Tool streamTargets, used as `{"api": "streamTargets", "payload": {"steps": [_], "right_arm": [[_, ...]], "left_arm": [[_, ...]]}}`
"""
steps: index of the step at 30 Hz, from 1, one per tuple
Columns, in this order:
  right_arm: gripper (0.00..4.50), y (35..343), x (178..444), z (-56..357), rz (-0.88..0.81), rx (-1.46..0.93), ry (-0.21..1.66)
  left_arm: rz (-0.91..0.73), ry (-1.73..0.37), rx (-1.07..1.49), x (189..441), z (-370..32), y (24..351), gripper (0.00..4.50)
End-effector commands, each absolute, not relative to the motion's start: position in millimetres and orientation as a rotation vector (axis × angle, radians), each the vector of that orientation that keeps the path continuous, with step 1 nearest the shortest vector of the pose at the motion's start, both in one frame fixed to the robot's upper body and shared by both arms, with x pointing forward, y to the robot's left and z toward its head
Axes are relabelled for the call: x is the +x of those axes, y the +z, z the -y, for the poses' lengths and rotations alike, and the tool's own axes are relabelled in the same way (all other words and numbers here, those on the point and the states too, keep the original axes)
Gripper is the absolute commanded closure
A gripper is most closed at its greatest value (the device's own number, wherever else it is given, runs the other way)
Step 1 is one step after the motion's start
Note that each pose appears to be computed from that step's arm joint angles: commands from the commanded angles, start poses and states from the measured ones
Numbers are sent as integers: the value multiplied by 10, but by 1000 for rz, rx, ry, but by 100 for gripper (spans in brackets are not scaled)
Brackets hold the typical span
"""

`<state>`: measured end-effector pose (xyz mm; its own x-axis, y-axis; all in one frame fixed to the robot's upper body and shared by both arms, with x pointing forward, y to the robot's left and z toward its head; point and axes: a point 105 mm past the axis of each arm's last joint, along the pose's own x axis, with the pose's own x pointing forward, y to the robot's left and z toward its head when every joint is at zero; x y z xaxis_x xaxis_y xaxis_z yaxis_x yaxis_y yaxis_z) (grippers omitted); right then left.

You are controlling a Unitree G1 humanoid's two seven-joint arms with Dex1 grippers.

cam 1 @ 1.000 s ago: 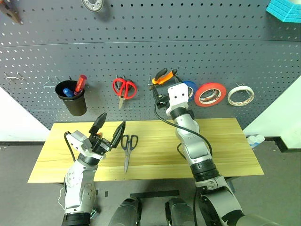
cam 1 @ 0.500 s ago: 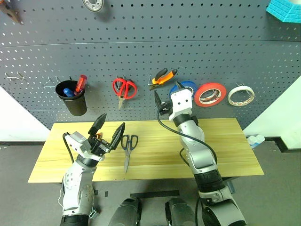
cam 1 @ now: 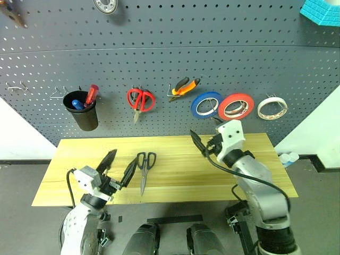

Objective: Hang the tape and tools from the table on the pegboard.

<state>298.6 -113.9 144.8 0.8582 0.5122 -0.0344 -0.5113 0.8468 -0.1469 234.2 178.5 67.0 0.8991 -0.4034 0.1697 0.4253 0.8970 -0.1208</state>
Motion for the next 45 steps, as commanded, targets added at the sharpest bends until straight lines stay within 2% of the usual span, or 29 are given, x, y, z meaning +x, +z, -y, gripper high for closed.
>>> {"api": "streamTargets", "payload": {"steps": [1,10,14,19,25,33,45], "right_arm": [[1,1560,2840,1088,9,-142,647],[1,1489,2831,1118,-23,-182,633],[1,1470,2837,1118,-25,-198,621],[1,1471,2856,1145,-20,-209,598],[1,1520,2883,1137,0,-209,581],[1,1526,2892,1148,8,-217,560],[1,1536,2875,1161,16,-213,533]], "left_arm": [[34,-408,-38,2368,-1707,526,2],[-127,-293,91,2582,-1649,232,2],[-130,-271,39,2696,-1578,281,2],[-217,-76,33,2876,-1691,262,2],[-332,57,-27,2954,-1615,152,2],[-555,178,-89,2944,-1492,-169,2],[-667,28,-150,3011,-1066,-253,2]]}}
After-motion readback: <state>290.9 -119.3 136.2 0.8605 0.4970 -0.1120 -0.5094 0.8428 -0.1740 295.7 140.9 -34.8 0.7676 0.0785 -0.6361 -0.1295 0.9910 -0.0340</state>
